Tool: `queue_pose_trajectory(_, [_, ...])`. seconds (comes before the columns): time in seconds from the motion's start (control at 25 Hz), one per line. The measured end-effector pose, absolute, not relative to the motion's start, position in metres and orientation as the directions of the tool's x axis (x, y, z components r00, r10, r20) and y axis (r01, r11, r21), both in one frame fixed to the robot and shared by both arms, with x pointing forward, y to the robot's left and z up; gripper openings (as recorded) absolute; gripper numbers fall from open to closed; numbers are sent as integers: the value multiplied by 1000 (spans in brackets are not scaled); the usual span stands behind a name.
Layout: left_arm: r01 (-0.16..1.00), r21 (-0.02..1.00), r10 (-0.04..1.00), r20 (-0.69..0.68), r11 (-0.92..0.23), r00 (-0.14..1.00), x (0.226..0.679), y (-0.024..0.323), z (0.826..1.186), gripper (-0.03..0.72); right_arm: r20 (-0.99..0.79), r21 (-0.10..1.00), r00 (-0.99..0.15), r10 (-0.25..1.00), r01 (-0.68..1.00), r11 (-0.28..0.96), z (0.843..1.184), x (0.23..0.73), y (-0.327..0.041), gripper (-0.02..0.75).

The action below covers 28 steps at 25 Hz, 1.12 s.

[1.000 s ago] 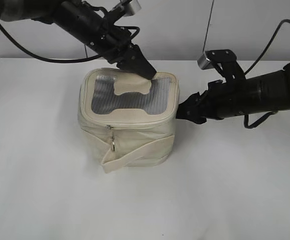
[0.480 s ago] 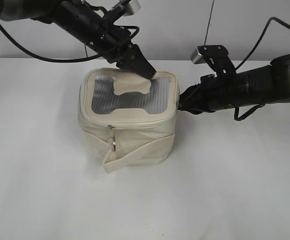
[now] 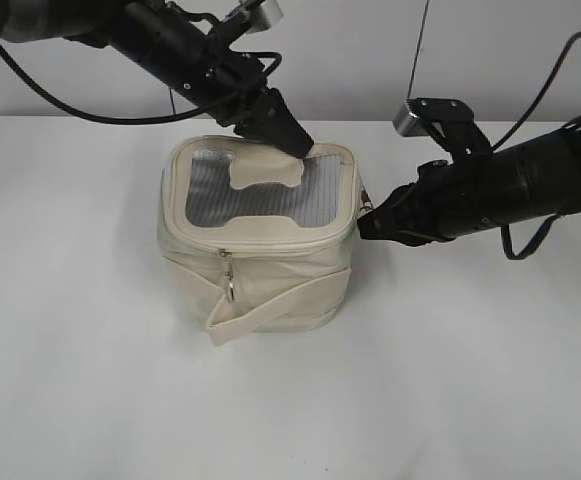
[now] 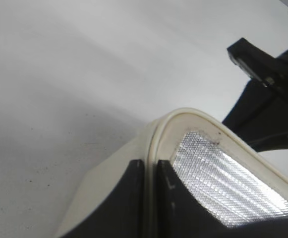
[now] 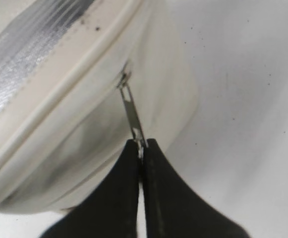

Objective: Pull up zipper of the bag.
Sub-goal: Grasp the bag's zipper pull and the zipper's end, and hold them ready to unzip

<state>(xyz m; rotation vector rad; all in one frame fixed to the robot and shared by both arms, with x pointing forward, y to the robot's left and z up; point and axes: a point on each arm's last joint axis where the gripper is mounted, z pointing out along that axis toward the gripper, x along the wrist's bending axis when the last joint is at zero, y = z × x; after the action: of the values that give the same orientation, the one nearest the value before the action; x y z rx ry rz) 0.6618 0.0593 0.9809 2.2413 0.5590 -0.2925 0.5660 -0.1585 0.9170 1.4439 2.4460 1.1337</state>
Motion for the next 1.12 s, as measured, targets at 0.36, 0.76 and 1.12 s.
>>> queue_pose_trajectory(0.36, [550,621,357,-419,-559,835,663,58,981,48,316,623,-521,793,744,241,937,523,-171,8])
queue_pose_trajectory(0.76, [657,580,458,-473,-481,753,667,57,981,48,464,556,-548,696,792,253,935,492,-161,8])
queue_pose_trajectory(1.12, [681,567,474,-490,-464,731,667,57,981,48,402,615,-624,670,726,307,947,471,-92,8])
